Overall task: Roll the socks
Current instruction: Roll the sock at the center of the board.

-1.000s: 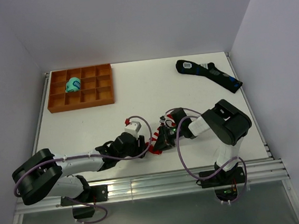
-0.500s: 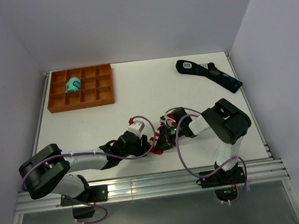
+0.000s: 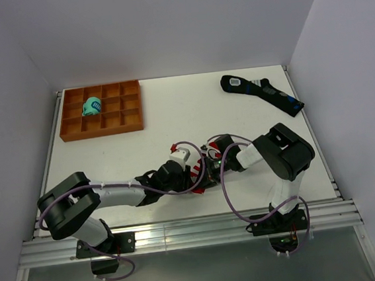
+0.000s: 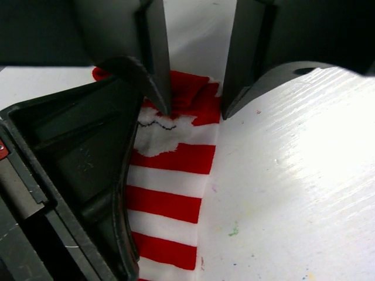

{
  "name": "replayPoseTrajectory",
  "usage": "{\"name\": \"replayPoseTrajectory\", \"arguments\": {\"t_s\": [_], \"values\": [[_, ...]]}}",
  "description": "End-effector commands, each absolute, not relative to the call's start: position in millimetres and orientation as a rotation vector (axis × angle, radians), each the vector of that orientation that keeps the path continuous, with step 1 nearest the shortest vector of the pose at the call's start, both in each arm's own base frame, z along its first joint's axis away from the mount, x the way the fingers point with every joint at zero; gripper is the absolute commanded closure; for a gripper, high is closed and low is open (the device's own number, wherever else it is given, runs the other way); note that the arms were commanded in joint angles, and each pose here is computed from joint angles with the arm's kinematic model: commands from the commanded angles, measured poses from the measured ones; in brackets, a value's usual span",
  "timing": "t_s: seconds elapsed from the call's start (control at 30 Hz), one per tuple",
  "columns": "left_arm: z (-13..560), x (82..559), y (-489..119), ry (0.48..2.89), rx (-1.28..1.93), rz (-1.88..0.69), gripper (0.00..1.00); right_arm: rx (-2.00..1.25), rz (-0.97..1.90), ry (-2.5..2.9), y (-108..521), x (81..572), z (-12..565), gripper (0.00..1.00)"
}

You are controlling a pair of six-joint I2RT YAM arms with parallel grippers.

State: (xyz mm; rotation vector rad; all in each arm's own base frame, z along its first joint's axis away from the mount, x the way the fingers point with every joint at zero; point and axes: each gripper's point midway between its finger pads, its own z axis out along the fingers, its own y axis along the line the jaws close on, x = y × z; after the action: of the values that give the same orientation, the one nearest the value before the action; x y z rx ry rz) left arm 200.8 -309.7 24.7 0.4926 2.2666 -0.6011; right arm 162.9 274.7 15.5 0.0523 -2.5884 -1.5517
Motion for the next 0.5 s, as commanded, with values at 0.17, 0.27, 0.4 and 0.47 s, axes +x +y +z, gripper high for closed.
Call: {"name": "replayPoseTrajectory", "arguments": {"t_s": [0.17,0.27,0.4,0.47], "values": [[4.7,190.7,-304.9,2.345,0.512,-0.516,0.72,-0.261,-1.211,-2.573,251.7,138.9,-16.9,0.78],[0.4,187.0,-304.3,2.374,0.514,-0.504,0.91,-0.262,-1.189,-2.617,249.6,143.7,-18.3,0.74],[-1.5,181.1,-308.9,2.434,0.508,-0.516,1.00,-0.238,-1.150,-2.739,244.6,156.6,-17.8,0.68],[-3.3,177.2,-310.0,2.468,0.510,-0.518,1.00,-0.221,-1.149,-2.811,242.7,165.7,-12.3,0.64]]}}
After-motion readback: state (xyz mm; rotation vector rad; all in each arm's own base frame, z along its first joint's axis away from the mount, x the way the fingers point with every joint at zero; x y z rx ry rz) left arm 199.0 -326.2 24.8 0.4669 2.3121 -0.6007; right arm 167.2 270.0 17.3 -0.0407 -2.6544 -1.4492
